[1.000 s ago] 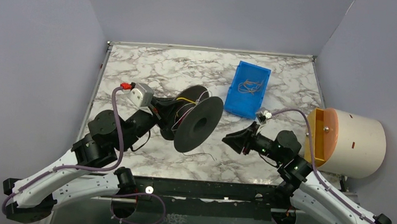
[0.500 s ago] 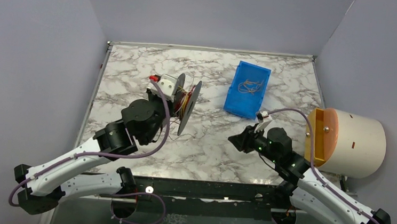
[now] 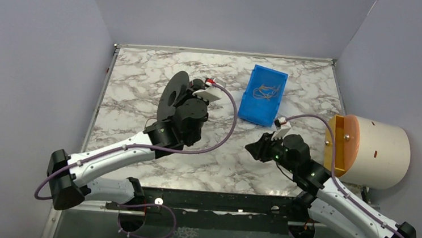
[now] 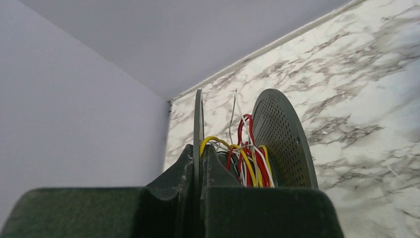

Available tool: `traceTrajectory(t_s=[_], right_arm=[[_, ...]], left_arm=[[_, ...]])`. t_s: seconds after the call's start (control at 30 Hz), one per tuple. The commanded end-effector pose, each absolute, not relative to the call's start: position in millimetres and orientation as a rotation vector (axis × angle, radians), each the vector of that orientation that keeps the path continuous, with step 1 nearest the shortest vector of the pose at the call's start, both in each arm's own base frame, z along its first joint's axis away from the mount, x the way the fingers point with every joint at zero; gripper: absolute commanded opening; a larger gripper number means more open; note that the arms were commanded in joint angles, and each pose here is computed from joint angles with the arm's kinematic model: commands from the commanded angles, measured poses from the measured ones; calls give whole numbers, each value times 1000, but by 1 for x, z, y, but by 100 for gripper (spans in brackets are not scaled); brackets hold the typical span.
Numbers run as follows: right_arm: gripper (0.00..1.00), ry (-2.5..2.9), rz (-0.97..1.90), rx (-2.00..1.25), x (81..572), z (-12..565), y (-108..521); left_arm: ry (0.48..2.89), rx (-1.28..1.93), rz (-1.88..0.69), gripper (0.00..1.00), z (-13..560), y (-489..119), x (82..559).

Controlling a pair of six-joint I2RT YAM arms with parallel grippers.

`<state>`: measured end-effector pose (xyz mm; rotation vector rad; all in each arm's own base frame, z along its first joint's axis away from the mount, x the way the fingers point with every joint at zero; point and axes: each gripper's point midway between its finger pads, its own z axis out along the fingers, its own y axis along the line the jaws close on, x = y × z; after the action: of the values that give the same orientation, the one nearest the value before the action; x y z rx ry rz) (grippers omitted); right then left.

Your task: Wrap the cables

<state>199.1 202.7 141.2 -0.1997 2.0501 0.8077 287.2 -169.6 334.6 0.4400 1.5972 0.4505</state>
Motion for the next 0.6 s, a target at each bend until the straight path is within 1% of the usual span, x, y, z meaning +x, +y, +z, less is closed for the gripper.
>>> traceTrajectory(t_s=[0.0,0.27,0.57], right_arm=[[36,2031,785,-150,202,154,197],[36,2050,763,-99,201,150,189],[36,2043,776,-73,198,153,186]], left_arm=[[1547,377,667,0,367,-159,297],[1555,526,905,0,336,-179,328],[1609,628,1040,0,281,-190,370]])
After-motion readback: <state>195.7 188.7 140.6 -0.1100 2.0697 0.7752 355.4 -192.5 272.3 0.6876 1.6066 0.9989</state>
